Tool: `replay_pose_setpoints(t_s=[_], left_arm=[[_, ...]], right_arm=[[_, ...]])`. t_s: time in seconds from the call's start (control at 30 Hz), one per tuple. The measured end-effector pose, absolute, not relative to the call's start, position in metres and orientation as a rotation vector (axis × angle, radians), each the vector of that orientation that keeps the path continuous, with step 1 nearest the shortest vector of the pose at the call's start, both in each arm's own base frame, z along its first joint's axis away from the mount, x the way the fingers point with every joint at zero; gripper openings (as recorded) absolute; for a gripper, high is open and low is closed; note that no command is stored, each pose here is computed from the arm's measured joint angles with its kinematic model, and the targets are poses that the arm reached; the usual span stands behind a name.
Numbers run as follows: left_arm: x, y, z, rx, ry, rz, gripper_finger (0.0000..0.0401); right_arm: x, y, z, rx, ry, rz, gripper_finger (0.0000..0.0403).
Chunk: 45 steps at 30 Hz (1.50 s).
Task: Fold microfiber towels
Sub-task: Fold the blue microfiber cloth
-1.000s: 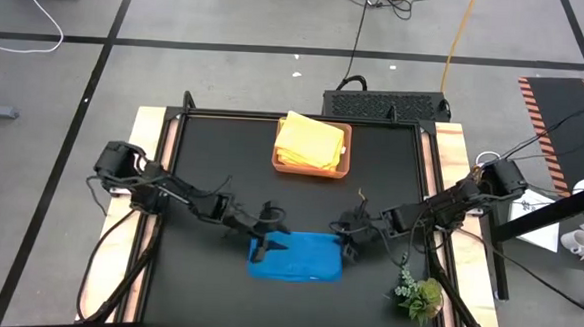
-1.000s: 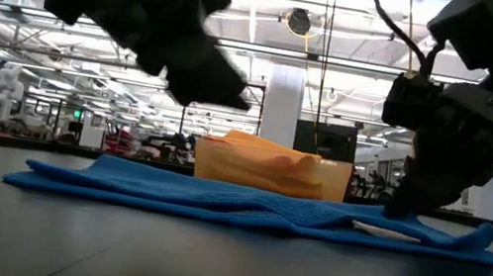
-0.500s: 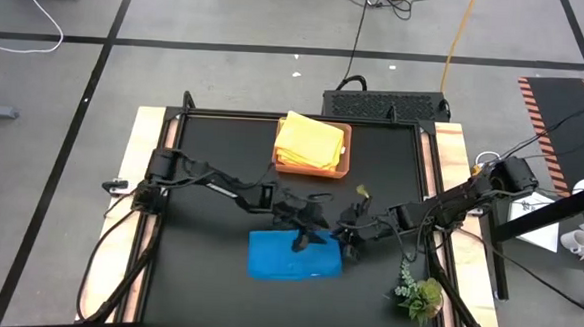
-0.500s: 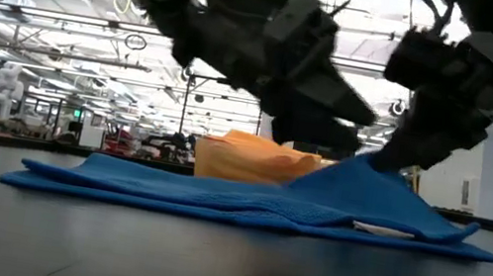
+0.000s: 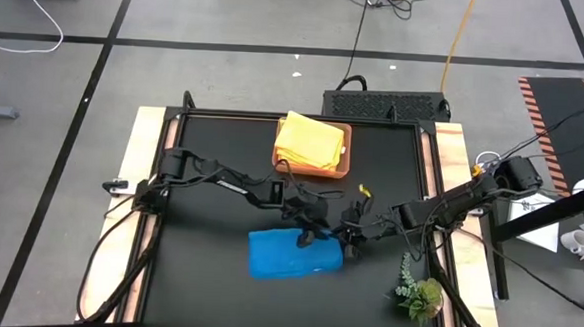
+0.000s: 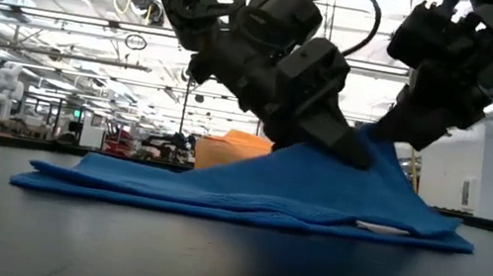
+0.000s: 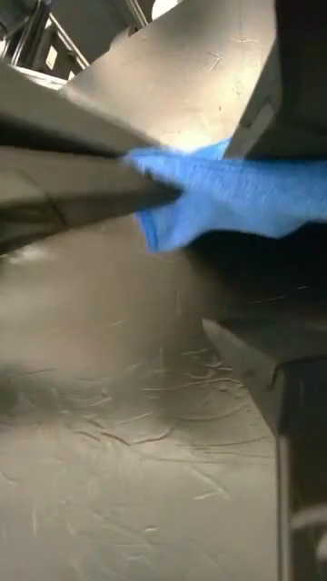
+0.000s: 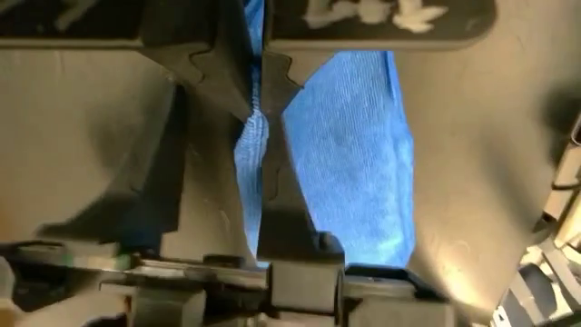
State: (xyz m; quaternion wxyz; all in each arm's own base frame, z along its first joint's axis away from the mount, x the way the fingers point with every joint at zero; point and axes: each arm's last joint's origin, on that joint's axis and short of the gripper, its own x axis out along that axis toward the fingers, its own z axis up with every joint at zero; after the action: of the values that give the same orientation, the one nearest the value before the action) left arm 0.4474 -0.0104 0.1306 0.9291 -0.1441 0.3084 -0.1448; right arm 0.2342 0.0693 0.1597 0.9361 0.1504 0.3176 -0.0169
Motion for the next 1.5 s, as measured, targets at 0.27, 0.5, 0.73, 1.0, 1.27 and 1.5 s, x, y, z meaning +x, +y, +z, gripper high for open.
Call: replay_pose_setpoints(t_s=[0.27,0.5,0.73,1.0,1.27,1.5], left_arm=[[0.449,-0.011,0.135,-0.212,0.581,-0.337,0.0025],[0.447,-0.011,0.146,-0.148,0.556,-0.356,0.0006],[0.445,-0.011,0.153,-0.112,0.557,-0.365,0.0004],[0.443,-0.011,0.163,-0.092,0.542,-0.36,0.0004],[0.441,-0.01,0.18,-0.061,0.499,-0.311,0.0003],[0.44,-0.009,0.189,-0.073,0.465,-0.293,0.0003]], right_arm=[[0.233,0.07,0.159,0.322,0.666,-0.01,0.0019],[0.225,0.067,0.149,0.392,0.789,-0.102,0.0126],[0.213,0.063,0.133,0.487,0.806,-0.158,0.023],[0.177,0.053,0.1,0.702,0.604,-0.076,0.0244],[0.166,0.054,0.099,0.718,0.51,-0.028,0.0126],[0.166,0.055,0.1,0.68,0.506,-0.013,0.0016]])
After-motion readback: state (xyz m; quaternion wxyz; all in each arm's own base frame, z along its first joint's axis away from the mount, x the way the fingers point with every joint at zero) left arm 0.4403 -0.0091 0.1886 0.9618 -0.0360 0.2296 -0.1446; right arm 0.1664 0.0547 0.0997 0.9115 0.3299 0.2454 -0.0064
